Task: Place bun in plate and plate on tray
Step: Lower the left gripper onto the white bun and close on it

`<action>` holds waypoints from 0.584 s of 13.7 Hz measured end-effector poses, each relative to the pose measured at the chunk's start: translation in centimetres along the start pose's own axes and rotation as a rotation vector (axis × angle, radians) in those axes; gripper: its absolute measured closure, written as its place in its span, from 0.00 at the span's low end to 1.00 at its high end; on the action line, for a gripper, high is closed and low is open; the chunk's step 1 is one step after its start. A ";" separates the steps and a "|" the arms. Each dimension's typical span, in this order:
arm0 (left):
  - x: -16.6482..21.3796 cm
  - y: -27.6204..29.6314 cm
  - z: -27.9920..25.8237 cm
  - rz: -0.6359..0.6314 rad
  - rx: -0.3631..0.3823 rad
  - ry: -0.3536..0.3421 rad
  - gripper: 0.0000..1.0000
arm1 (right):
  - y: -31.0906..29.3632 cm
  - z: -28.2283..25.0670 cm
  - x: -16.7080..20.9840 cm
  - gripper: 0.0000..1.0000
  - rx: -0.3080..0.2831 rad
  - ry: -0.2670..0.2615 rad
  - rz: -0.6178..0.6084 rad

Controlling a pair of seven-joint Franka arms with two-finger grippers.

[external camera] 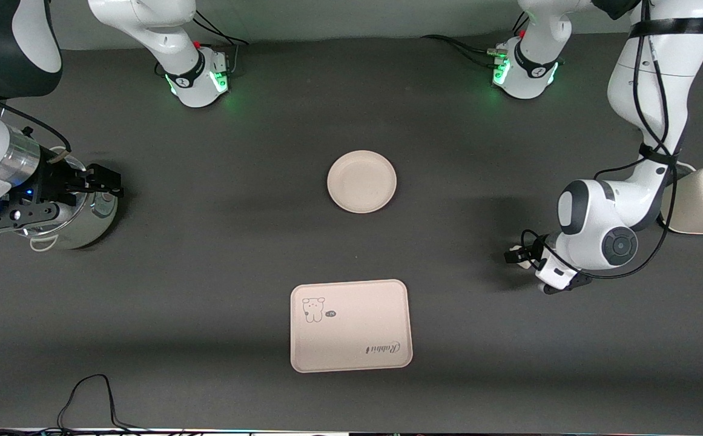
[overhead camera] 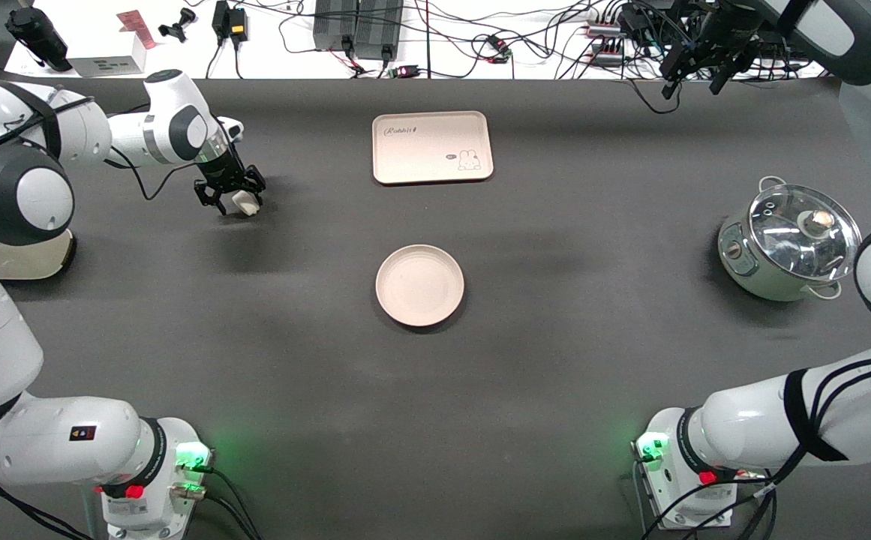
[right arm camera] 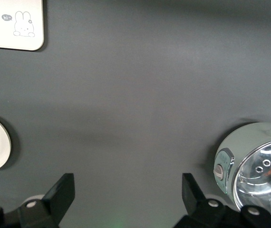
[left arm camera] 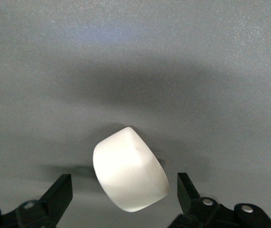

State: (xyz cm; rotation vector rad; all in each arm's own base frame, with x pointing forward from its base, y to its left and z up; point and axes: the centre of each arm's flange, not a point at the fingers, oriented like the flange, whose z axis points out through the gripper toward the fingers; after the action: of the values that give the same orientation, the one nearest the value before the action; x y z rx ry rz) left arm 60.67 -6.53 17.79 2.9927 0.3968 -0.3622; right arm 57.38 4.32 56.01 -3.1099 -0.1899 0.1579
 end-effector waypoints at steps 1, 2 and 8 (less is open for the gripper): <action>0.0 0.0 0.0 0.000 0.000 0.000 0.13 | 0.0 0.0 0.0 0.00 0.002 0.000 0.001; 0.0 0.0 0.0 0.000 0.000 0.000 0.27 | 0.0 0.0 0.0 0.00 0.004 0.000 0.001; 0.5 0.3 -0.9 0.004 -0.006 0.016 0.86 | 0.0 -0.1 -0.1 0.00 0.004 0.004 0.001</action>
State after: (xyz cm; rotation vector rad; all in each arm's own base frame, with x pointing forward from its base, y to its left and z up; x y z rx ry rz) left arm 61.42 -6.62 18.61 2.9917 0.3922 -0.3367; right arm 57.33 4.31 56.16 -3.1064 -0.1879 0.1512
